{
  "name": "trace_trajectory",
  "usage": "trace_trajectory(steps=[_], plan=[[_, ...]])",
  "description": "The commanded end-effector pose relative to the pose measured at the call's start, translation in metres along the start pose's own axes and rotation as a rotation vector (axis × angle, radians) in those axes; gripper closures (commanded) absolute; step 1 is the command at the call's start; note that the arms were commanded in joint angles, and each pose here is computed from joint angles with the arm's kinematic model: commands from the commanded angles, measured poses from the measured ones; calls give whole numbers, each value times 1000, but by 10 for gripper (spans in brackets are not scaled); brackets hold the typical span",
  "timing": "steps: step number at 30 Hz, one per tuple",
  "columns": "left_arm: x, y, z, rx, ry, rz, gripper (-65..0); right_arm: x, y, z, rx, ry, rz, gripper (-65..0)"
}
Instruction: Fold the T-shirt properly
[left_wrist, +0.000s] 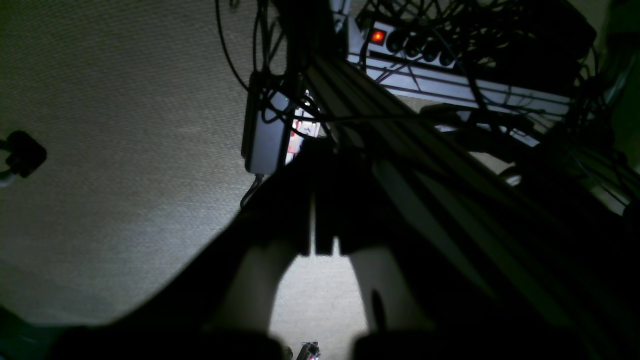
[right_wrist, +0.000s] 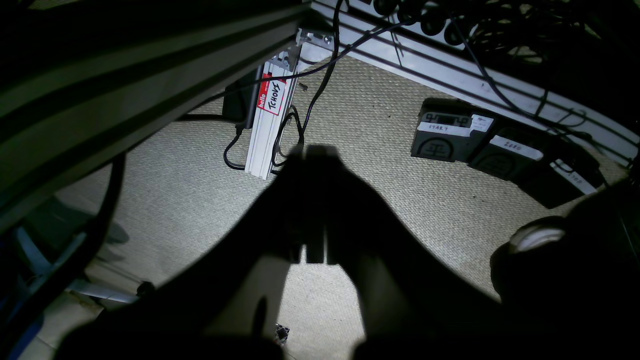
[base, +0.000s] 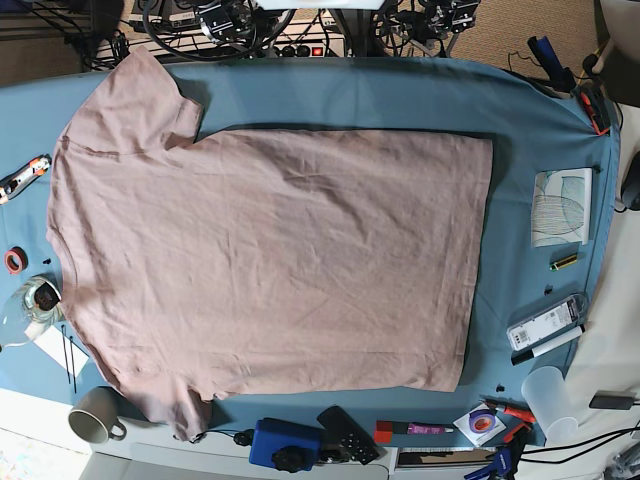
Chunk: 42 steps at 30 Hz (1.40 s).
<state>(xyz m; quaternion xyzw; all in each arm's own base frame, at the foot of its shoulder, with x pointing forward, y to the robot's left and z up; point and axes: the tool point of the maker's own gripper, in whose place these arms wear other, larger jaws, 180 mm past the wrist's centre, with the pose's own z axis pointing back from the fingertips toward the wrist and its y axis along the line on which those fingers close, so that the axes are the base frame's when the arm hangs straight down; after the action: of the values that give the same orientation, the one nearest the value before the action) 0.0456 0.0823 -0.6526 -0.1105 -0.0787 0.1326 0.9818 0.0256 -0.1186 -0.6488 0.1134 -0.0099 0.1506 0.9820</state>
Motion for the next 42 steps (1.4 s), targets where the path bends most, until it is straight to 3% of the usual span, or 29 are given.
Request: trace_trajectory(steps=[1, 7, 15, 22, 28, 31, 38, 42], plan=[[2, -2, 0, -8, -9, -1, 0, 3, -2, 1, 4, -11, -2, 0], [-3, 4, 2, 1, -3, -1, 0, -8, -9, 3, -7, 32, -3, 0], [-20, 49, 18, 75, -10, -24, 0, -34, -34, 16, -41, 49, -42, 0], [-39, 86, 44, 130, -10, 20, 0, -60, -50, 47, -81, 38, 40, 0], [-49, 99, 73, 148, -32, 54, 0, -80, -54, 87, -79, 35, 41, 0], [-45, 103, 92, 153, -72, 52, 0, -83, -62, 109, -100, -4, -14, 0], [-26, 99, 146, 155, -147, -14, 0, -86, -83, 166, -123, -55, -263, 0], [-10, 90, 184, 161, -210, -84, 0, -78, -86, 201, -87, -112, -289, 0]])
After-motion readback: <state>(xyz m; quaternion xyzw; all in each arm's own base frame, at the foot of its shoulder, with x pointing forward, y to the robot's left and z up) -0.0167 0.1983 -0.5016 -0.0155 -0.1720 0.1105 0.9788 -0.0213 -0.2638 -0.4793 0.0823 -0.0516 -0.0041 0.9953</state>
